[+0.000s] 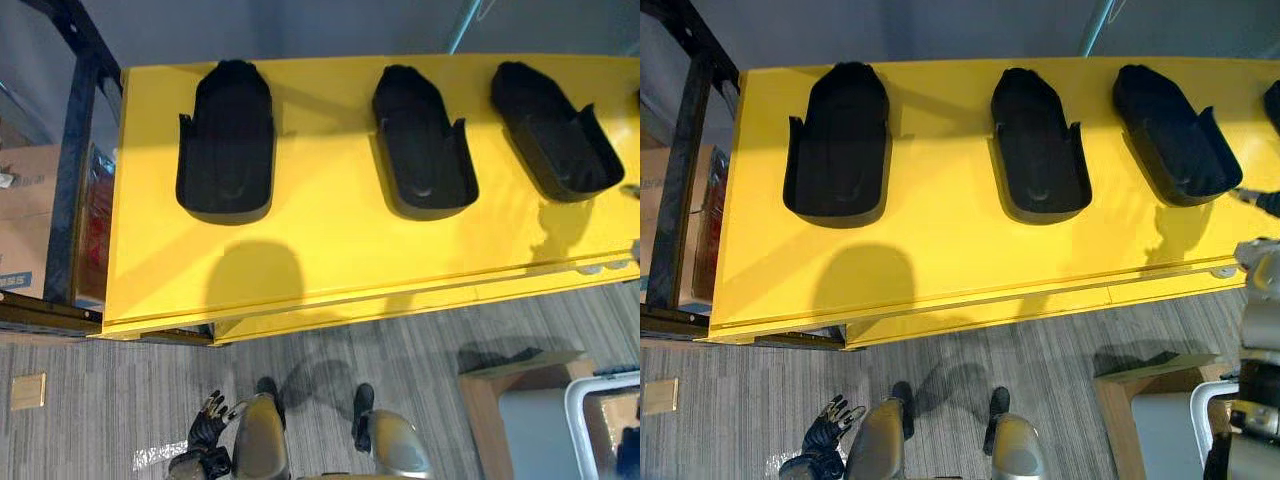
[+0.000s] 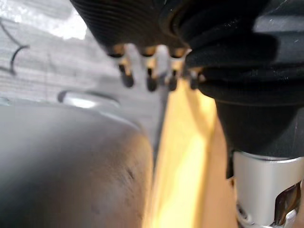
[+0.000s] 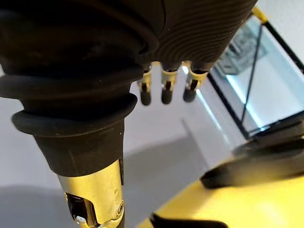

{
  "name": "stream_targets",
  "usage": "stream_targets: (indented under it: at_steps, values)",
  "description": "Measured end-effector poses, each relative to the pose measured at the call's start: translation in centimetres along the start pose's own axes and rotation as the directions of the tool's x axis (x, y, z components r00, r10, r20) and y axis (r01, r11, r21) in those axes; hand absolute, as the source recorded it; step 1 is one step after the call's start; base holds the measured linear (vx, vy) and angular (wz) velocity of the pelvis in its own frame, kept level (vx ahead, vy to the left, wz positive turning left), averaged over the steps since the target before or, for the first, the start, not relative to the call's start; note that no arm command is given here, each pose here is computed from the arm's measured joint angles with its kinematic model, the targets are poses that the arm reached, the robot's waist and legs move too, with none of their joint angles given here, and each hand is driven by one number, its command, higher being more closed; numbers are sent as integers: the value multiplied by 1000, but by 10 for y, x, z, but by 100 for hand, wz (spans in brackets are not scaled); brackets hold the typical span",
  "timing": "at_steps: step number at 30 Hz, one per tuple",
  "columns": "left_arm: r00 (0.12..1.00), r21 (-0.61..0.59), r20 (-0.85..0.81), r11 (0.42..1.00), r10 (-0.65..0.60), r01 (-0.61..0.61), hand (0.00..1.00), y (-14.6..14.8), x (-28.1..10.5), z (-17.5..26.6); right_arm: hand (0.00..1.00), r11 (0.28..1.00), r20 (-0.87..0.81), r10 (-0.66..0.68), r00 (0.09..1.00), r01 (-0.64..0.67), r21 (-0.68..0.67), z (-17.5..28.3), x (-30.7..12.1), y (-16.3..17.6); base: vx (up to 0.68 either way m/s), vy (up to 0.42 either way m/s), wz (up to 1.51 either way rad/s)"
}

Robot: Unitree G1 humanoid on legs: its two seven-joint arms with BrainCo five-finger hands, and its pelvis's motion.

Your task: Walk over and take plastic housings, then place them on the shelf

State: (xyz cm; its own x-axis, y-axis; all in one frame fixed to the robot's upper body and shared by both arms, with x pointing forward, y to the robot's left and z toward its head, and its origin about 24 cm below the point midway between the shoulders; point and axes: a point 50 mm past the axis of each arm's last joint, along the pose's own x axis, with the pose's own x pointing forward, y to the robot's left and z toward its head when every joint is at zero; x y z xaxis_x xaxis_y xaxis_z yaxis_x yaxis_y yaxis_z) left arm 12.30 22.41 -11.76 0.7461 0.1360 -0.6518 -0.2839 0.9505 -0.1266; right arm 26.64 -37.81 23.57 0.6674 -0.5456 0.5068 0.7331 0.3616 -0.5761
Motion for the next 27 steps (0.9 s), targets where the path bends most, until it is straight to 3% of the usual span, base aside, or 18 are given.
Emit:
stream_targets:
  at_steps: [10,16,27]
  values:
    - [991,41,63,992,-120,117,0,-22,7,16,0,990,40,135,990,-136,35,3,-14,21,-29,120,-80]
    - [994,52,49,994,-102,100,0,-20,8,15,0,959,178,271,946,-282,36,43,-9,52,-97,46,-28]
    - [993,20,74,996,-92,91,0,-19,13,22,0,947,233,298,926,-318,52,84,16,65,26,-31,3]
